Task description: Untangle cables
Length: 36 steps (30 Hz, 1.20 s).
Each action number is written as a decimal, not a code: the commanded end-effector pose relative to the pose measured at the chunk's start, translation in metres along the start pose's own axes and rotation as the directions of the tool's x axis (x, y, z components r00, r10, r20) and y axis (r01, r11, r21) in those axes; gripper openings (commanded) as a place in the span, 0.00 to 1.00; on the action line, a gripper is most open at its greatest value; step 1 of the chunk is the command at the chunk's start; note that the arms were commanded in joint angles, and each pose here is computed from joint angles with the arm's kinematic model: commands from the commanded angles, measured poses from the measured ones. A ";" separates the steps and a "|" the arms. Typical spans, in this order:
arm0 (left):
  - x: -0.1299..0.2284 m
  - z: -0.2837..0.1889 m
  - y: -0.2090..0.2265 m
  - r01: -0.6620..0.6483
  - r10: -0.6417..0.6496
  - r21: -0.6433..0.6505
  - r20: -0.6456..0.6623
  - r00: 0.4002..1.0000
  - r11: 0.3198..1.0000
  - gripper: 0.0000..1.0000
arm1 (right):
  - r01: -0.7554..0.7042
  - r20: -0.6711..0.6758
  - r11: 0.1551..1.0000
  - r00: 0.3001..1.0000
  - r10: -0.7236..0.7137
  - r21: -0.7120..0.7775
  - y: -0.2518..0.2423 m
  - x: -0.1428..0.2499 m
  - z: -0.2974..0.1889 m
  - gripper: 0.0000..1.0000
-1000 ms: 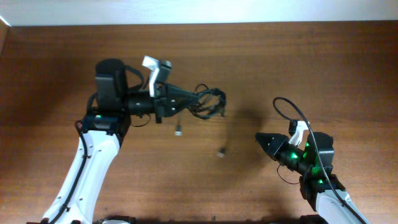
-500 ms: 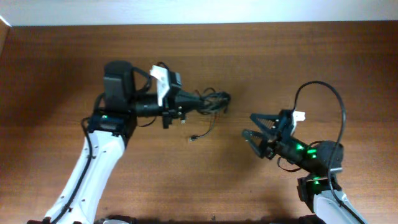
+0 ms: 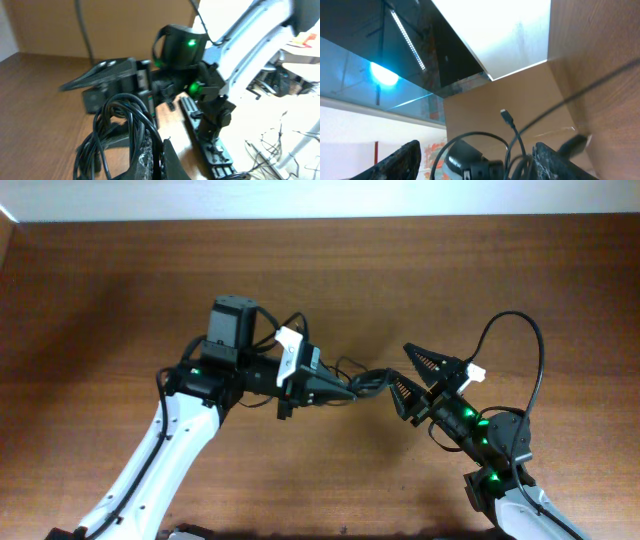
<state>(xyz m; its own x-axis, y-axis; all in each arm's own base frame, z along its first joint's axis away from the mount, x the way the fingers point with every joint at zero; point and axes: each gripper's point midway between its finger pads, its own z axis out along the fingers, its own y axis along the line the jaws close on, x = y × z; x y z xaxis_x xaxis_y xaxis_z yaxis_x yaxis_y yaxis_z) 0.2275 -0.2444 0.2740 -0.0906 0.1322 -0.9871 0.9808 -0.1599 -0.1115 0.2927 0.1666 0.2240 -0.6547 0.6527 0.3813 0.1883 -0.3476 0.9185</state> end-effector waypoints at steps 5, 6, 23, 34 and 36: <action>-0.002 0.026 -0.019 -0.070 0.072 0.064 -0.035 0.997 0.996 0.00 | -0.043 -0.043 0.998 0.998 0.045 0.045 -0.004 0.009 0.004 0.24; 0.003 0.026 -0.013 -0.071 0.073 0.033 -0.062 0.995 0.997 0.00 | -0.053 -0.064 0.995 0.996 0.058 0.081 -0.011 0.012 0.004 0.16; 0.094 -0.042 0.091 0.323 -0.636 -0.794 -0.101 0.765 0.515 0.99 | 0.445 -0.072 0.706 0.868 -0.491 0.551 -0.109 -0.048 -0.026 0.04; 0.087 0.025 0.039 0.532 -0.707 -0.556 -0.150 0.691 0.639 0.88 | 0.500 -0.136 0.451 0.767 -0.627 0.740 -0.042 -0.054 -0.025 0.04; 0.093 0.042 0.037 0.400 -0.626 -0.591 -0.241 0.741 0.701 0.69 | 0.493 -0.174 0.463 0.799 -0.575 0.737 -0.046 -0.042 -0.027 0.04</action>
<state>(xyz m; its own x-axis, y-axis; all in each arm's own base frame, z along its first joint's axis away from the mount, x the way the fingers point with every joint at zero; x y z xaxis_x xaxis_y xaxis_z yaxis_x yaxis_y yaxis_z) 0.2523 -0.2646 0.1809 -0.8053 0.2850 -0.5198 0.5816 0.5499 -0.5995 0.2940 0.1279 0.1461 -0.7384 0.6215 -0.2619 0.3317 0.6727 0.6614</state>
